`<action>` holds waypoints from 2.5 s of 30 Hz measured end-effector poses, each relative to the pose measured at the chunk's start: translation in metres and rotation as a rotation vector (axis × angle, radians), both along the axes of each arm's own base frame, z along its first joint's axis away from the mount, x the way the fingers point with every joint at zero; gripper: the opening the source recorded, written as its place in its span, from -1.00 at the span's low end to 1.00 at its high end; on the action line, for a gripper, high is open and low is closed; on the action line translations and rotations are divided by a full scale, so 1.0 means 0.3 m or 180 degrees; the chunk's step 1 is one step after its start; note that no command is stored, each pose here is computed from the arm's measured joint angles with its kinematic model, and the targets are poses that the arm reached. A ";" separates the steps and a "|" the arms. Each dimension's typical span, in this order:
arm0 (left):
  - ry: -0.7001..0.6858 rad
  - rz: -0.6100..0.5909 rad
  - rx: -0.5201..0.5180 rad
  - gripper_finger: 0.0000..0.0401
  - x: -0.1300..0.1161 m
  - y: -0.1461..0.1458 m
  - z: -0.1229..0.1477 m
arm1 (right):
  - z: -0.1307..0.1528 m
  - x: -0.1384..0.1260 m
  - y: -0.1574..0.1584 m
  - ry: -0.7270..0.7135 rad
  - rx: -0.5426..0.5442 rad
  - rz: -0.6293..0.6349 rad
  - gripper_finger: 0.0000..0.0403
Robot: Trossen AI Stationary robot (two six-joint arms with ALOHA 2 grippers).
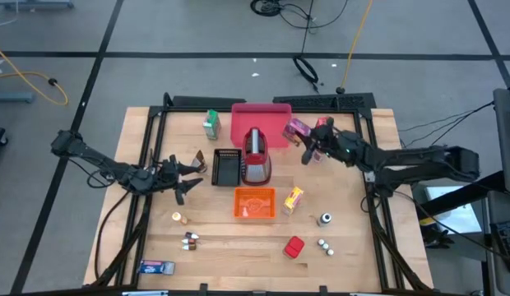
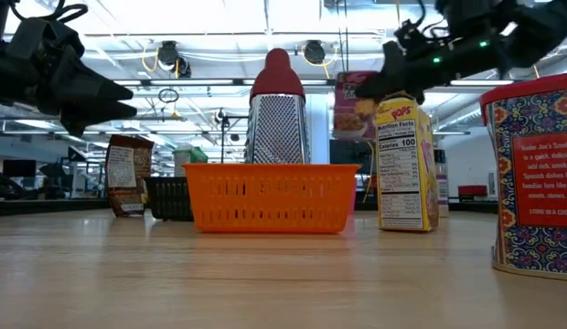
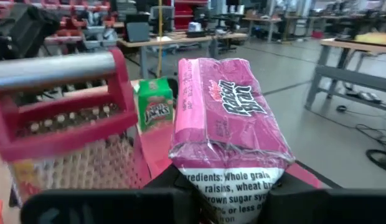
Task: Pick & Place Kitchen Items
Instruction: Put the purple cereal box into the pink bin
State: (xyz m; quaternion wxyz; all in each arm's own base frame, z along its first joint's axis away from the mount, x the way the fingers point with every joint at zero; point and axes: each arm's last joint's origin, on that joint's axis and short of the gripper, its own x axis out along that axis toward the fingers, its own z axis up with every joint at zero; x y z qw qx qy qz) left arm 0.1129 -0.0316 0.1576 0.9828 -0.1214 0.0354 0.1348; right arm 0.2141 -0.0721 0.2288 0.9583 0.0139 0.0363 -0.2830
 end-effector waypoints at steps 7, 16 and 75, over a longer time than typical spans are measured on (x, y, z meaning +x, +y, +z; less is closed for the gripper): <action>-0.0035 0.0000 -0.0017 0.04 0.000 0.000 0.004 | 0.002 0.067 -0.100 0.0030 0.0017 -0.0284 -0.73; -0.0035 0.0001 -0.0018 0.04 0.000 0.000 0.003 | -0.032 0.140 -0.214 -0.0028 0.0153 -0.0555 -0.73; -0.0036 0.0011 -0.0018 0.04 0.000 0.000 0.004 | -0.288 0.306 -0.366 -0.0065 0.0610 -0.1529 -0.25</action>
